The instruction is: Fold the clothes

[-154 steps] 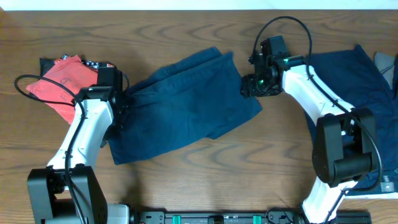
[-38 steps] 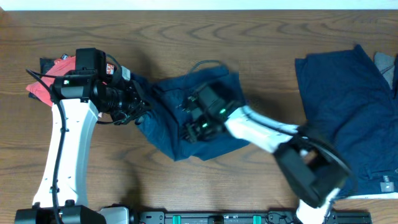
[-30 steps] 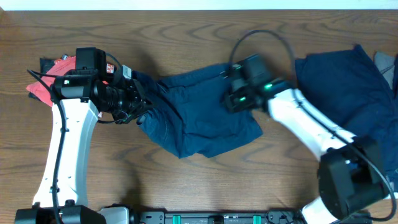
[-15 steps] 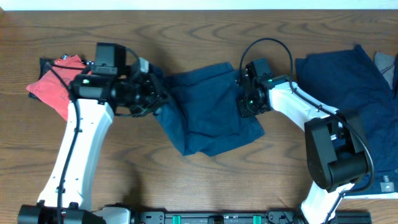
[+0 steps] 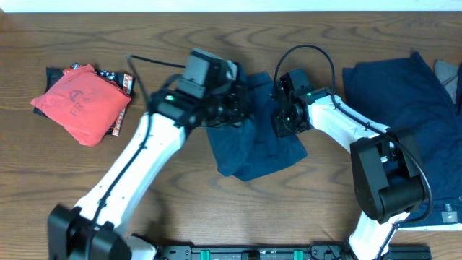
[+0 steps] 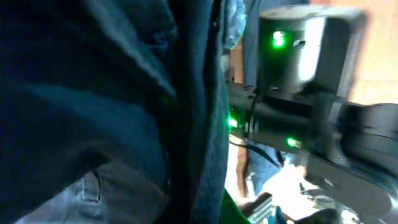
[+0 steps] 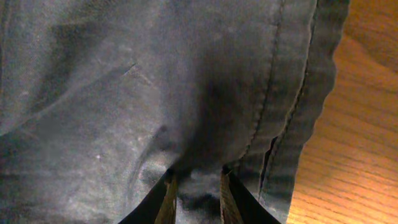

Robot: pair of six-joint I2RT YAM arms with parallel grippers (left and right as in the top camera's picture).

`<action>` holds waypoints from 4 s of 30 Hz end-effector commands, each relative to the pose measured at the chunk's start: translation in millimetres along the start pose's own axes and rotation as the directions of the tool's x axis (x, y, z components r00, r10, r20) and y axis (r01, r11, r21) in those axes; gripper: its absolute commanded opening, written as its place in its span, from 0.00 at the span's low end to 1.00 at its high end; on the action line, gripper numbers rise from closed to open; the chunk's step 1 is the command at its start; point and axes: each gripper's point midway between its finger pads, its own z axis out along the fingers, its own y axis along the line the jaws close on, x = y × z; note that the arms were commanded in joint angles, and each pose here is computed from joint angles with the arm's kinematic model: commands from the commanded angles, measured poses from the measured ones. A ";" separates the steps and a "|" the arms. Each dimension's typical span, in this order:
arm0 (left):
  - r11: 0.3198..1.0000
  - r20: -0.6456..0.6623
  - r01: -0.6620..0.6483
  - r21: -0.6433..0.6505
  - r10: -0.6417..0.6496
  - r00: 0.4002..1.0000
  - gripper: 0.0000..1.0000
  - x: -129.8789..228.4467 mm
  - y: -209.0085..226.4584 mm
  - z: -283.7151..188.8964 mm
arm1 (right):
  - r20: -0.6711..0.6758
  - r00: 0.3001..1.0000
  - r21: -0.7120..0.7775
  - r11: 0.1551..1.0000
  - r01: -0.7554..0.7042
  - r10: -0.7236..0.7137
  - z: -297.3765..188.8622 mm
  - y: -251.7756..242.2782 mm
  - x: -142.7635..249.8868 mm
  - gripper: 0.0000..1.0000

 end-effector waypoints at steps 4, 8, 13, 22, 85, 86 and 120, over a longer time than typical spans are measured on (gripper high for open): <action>0.999 -0.005 -0.010 -0.049 0.010 1.000 0.10 -2.0 4.1 27.9 | -0.110 0.992 0.025 0.998 -0.057 0.060 16.7 -8.4 28.1 0.22; 0.999 -0.001 -0.020 -0.043 0.020 1.000 0.39 -9.1 6.9 44.0 | -0.064 0.990 0.031 0.991 -0.127 0.128 -14.0 -23.5 10.0 0.32; 0.993 0.091 -0.121 -0.018 0.122 0.988 0.70 -42.2 9.0 49.8 | 0.065 0.977 0.059 0.977 -0.206 0.203 -88.9 -53.3 -25.6 0.41; 0.961 0.387 -0.007 -0.275 0.117 0.915 0.74 -126.7 82.1 14.8 | 0.175 0.974 -0.124 0.984 -0.126 0.147 -181.9 -11.5 -27.7 0.41; 0.872 -0.151 0.047 -0.487 -0.137 0.979 0.98 -20.2 214.6 59.8 | 0.214 0.976 0.153 0.984 -0.086 0.052 -28.5 -38.8 -0.5 0.61; 0.892 -0.176 0.053 -0.450 -0.147 0.973 0.98 -16.0 210.1 65.9 | 0.214 0.975 0.153 0.985 -0.086 0.052 -28.5 -38.8 -0.6 0.61; 0.967 -0.017 -0.092 -0.236 0.090 0.996 0.06 -70.0 160.2 5.7 | 0.318 0.947 0.245 0.961 -0.131 0.048 -112.8 -58.0 -13.8 0.67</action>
